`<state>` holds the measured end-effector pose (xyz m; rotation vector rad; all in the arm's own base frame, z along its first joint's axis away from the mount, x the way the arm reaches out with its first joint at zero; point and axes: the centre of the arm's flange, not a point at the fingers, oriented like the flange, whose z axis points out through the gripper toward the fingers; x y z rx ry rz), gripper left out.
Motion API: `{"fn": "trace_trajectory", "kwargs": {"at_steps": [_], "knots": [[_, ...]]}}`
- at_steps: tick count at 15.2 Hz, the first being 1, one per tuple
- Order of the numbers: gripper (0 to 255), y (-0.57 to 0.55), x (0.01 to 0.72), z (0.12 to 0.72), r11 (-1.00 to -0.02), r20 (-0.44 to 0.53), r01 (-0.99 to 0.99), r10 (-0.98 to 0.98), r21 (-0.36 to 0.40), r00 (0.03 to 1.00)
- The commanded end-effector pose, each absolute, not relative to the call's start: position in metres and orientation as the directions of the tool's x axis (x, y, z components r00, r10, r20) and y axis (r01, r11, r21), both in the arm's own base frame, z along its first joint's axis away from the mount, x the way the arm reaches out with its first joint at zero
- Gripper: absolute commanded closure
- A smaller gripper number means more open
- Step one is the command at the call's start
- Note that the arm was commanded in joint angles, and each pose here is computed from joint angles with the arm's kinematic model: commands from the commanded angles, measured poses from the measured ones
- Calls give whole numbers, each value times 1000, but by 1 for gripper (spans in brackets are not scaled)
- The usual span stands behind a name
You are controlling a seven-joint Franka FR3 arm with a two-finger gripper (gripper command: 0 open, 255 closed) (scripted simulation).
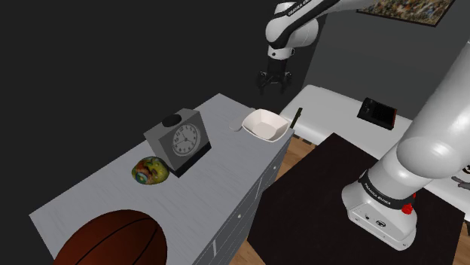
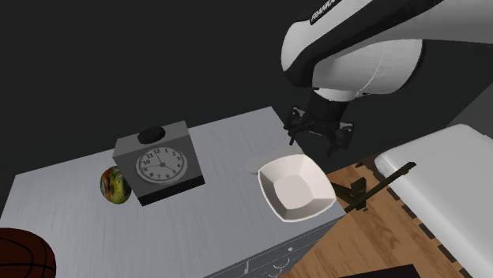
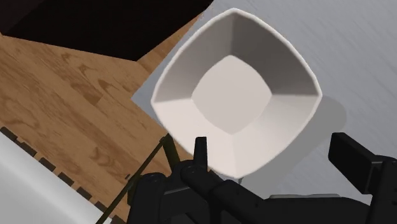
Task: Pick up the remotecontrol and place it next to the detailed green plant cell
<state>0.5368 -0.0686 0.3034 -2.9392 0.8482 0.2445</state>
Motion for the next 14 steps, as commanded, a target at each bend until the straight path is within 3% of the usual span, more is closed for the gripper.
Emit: {"fn": "trace_trajectory", "kwargs": {"at_steps": [1,14], "knots": [[0,-75,554,286,-825,-177,-564,-550,-38,816],[0,-138,657,162,-676,-216,-729,-699,-110,681]]}}
